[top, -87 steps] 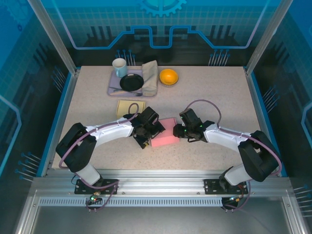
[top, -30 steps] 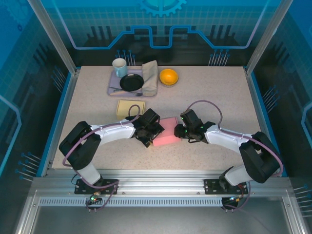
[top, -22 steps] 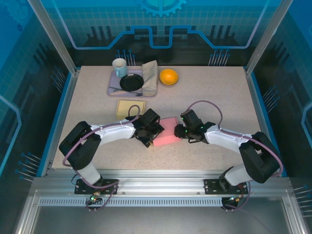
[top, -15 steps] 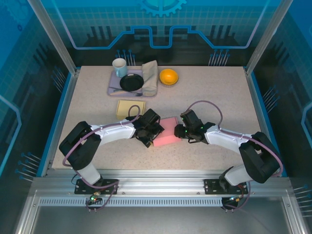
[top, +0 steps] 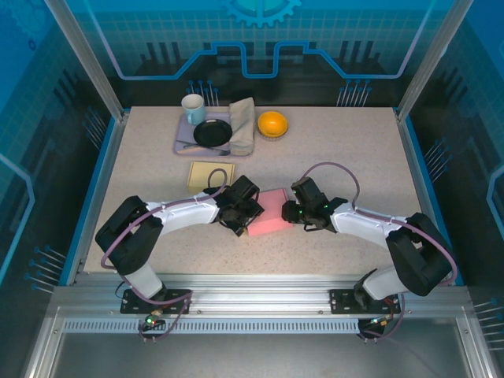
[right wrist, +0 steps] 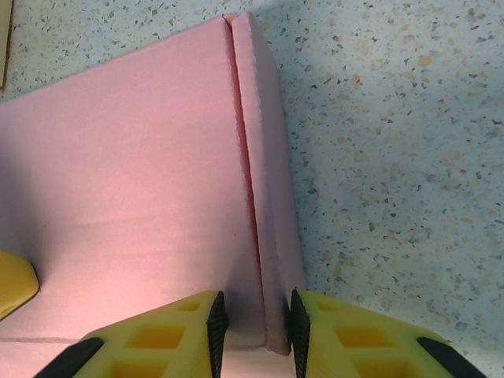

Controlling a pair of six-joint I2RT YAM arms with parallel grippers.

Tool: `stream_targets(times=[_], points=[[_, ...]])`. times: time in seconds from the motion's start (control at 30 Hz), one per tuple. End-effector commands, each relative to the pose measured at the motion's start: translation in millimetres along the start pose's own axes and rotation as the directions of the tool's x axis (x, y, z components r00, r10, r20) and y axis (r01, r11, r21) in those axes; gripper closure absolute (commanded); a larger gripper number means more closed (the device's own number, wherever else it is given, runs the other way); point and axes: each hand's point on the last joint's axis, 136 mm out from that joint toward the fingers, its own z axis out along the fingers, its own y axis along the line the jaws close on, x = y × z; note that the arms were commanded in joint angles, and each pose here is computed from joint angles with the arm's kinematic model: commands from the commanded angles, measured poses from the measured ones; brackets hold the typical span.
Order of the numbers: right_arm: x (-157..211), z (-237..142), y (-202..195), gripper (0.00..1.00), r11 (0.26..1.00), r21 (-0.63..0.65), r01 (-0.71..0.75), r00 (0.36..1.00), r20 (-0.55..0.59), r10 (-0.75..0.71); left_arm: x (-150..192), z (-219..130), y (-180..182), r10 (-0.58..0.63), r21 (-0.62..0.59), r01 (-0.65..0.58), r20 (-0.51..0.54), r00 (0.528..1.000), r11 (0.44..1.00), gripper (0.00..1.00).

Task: Fold the paper box

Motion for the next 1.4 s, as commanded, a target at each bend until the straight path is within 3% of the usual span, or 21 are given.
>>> stream_targets(times=[0.0, 0.33, 0.63, 0.83, 1.07, 1.37], points=[[14.5, -1.8, -2.8, 0.70, 0.999, 0.015, 0.029, 0.999, -0.044, -0.029, -15.1, 3.8, 28.2, 0.036, -0.114, -0.029, 0.056, 0.998, 0.993, 0.34], [6.4, -8.8, 0.8, 0.67, 0.999, -0.001, 0.054, 0.998, -0.025, -0.054, -25.8, 5.0, 29.3, 0.052, -0.130, -0.044, 0.058, 0.997, 0.990, 0.34], [1.7, -42.3, 28.3, 0.67, 0.988, -0.040, 0.147, 0.989, 0.018, -0.146, -25.7, 6.0, 28.5, 0.044, -0.131, -0.037, 0.054, 0.998, 0.991, 0.34], [28.7, -46.8, 74.2, 0.76, 0.974, -0.164, 0.156, 0.987, -0.009, -0.160, -23.4, 9.1, 27.1, 0.029, -0.127, -0.024, 0.041, 0.999, 0.992, 0.34], [41.0, -20.1, 96.2, 0.94, 0.951, -0.303, 0.056, 0.998, -0.011, -0.062, -18.3, 14.2, 24.9, 0.000, -0.124, 0.001, 0.011, 1.000, 0.992, 0.34], [46.3, 6.6, 95.1, 0.99, 0.916, -0.384, -0.118, 0.993, -0.062, 0.101, -11.3, 17.4, 15.4, -0.062, -0.091, 0.061, -0.007, 0.998, 0.994, 0.34]])
